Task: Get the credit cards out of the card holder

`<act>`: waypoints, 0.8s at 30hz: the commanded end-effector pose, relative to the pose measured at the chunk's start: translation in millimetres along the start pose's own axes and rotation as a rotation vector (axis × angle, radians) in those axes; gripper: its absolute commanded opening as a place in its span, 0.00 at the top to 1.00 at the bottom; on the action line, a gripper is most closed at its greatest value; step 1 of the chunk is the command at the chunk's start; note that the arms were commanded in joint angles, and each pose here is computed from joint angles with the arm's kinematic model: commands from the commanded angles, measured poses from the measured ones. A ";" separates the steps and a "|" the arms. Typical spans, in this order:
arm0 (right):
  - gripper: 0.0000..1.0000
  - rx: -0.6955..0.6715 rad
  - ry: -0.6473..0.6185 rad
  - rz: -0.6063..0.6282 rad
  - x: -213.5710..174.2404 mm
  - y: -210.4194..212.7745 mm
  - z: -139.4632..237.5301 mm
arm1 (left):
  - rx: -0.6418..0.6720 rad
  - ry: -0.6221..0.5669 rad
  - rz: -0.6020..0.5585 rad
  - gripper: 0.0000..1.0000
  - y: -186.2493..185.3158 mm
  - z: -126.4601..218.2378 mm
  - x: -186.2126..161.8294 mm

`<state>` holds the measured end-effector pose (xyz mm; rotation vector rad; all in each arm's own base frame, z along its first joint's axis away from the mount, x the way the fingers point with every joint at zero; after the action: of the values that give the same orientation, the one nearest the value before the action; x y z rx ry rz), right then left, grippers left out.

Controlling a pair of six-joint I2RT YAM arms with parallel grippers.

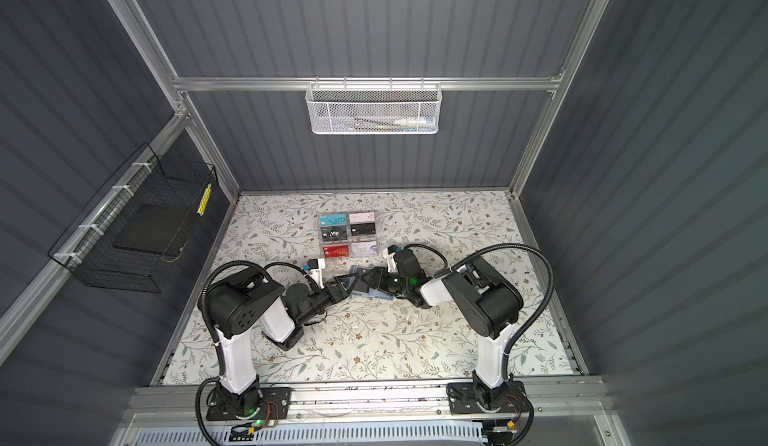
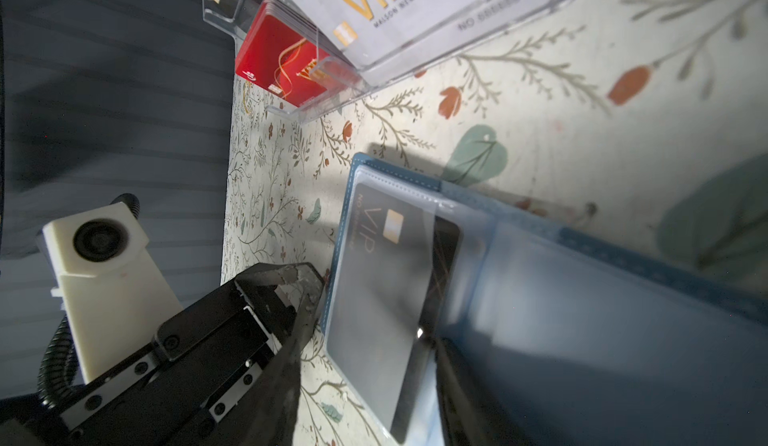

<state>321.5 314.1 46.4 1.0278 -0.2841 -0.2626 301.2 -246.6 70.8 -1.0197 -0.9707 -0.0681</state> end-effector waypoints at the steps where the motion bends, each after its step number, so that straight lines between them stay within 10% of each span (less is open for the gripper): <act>1: 0.48 -0.024 0.008 -0.020 -3.9 -11.4 -5.2 | 0.281 0.285 0.102 0.00 64.9 23.8 -74.1; 24: 0.56 0.063 -0.008 -0.105 -1.4 -10.1 -13.9 | 0.295 0.309 0.220 0.00 73.2 18.2 -88.3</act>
<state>331.0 321.3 42.3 1.1080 -0.2781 -0.3333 315.2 -255.0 67.9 -1.0340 -0.9225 -0.0256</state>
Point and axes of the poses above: each gripper's point midway between its finger pads, its own z axis back along the fingers, its own y axis along the line the jaws close on, x = y × z, the point moved 1 cm from there along z, back along the fingers, and after that the axes turned 15 degrees about -z, right-handed, at the moved point
